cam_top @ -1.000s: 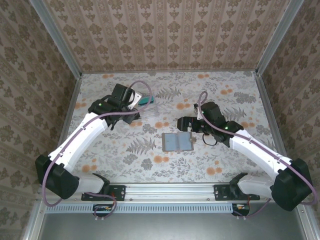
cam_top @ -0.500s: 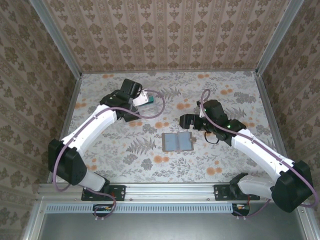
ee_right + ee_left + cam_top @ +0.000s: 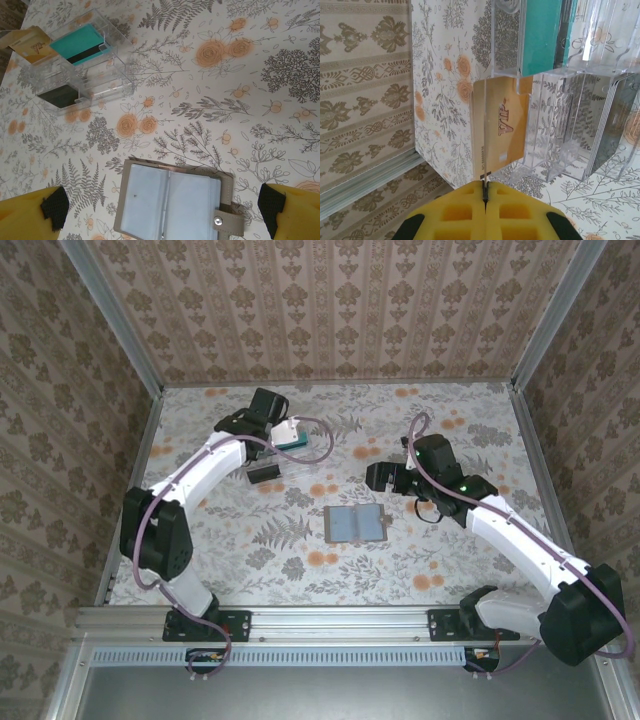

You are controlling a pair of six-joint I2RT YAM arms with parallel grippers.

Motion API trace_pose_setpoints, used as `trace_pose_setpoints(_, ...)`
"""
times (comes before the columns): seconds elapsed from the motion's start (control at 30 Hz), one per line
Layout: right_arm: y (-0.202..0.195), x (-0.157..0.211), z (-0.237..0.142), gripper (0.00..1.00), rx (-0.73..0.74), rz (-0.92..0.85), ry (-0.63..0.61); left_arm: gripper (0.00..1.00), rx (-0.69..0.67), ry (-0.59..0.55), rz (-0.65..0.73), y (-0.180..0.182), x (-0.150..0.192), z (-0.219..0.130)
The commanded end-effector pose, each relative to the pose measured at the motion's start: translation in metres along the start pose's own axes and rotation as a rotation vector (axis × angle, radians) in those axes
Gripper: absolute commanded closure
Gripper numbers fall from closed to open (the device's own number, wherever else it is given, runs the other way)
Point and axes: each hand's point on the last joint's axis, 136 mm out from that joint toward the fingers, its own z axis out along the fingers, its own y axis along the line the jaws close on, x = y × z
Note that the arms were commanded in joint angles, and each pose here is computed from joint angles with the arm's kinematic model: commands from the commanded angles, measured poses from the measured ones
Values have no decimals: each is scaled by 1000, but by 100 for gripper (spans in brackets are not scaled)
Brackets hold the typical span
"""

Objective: Take the credit cards out of the card holder

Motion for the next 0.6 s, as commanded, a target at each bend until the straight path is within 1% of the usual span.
trace_pose_setpoints(0.0, 6, -9, -3, 0, -21, -14, -3, 100, 26, -8, 15, 2, -1, 4)
trace_pose_setpoints(0.2, 3, -9, 0, 0, -22, -3, 1, 100, 61, 13, 18, -9, 4, 12)
trace_pose_setpoints(0.33, 3, -8, 3, 0, -24, 3, 9, 100, 63, 21, -4, -9, 8, 19)
trace_pose_setpoints(0.57, 3, -8, 5, 0, -26, 13, 16, 100, 64, 28, -3, -13, 6, 32)
